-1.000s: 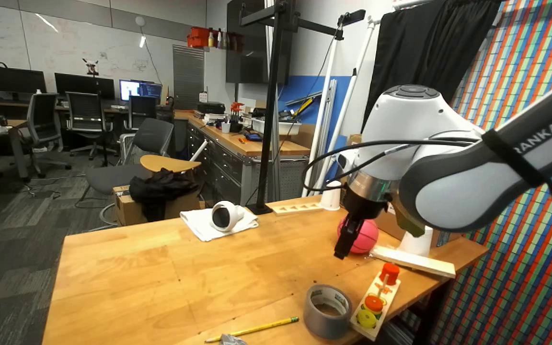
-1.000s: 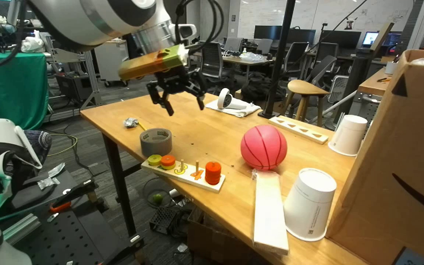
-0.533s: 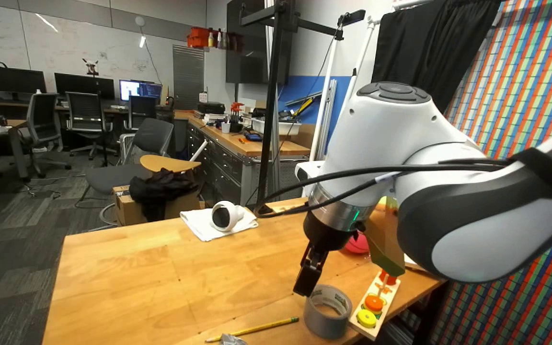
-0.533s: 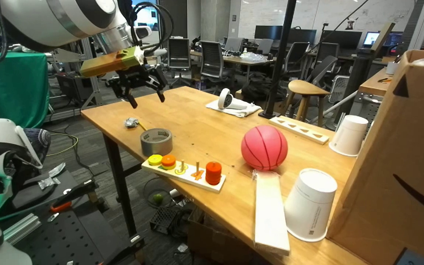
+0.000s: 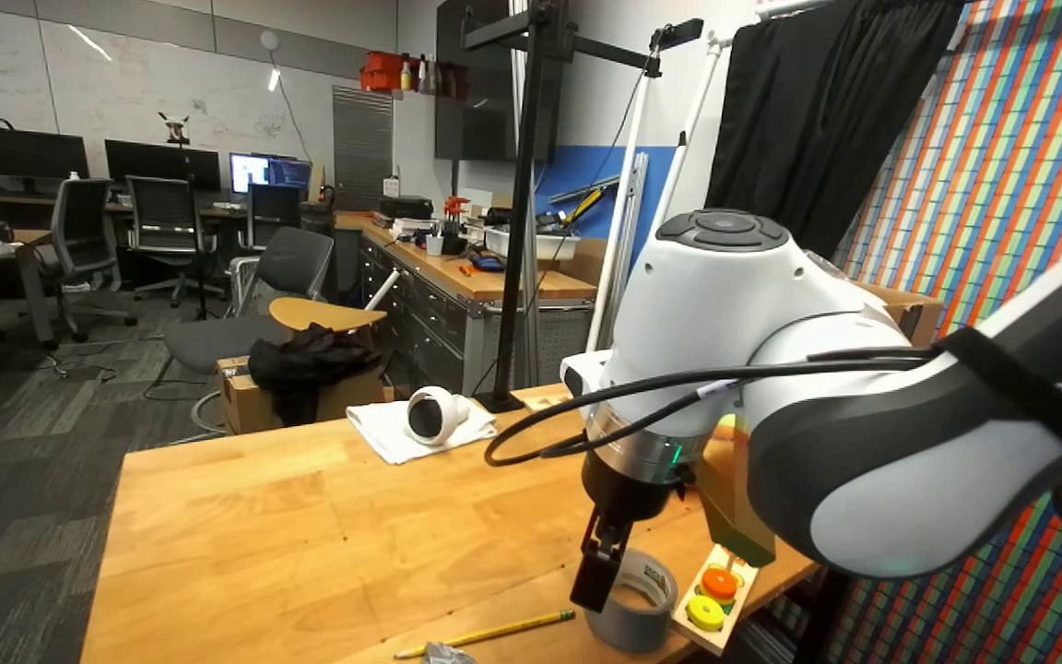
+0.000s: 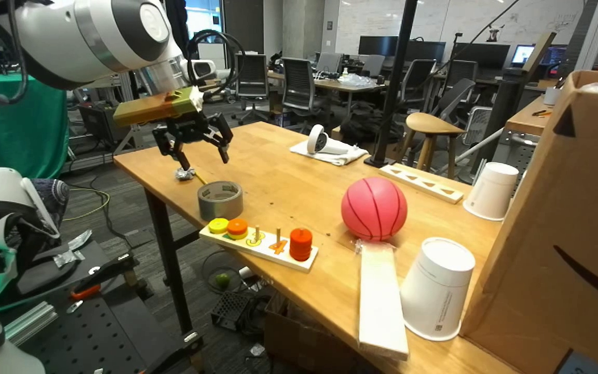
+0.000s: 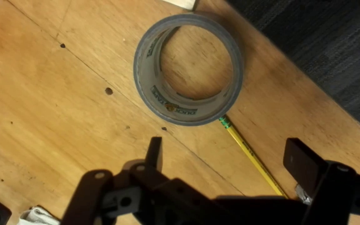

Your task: Push the ball towards the box

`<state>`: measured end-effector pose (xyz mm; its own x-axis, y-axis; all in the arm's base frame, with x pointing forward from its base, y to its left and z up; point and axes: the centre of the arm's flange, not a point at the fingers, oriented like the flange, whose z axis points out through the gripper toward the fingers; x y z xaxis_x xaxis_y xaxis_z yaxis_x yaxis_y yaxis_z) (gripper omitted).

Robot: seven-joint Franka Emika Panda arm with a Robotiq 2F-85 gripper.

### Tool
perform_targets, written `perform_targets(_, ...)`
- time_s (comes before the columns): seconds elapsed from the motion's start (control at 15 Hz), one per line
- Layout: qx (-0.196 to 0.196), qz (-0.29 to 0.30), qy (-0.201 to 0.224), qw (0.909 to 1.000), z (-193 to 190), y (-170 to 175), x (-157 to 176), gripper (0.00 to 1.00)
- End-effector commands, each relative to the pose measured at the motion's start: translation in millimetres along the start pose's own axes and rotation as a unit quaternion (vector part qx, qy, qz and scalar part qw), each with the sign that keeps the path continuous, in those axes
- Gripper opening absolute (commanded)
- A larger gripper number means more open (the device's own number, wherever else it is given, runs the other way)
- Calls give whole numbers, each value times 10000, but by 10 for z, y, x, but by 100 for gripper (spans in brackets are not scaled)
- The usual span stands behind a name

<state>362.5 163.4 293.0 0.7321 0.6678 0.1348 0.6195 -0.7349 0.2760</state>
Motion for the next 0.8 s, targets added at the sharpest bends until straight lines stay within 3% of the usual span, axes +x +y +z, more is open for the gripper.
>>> perform_targets(0.0,-1,-2,1,10000,-1,-2,1,100)
perform_targets(0.33,288,263,-427,9983,213,73,145,100)
perform_targets(0.73,550,1151,-540,9904,316,745,425,100)
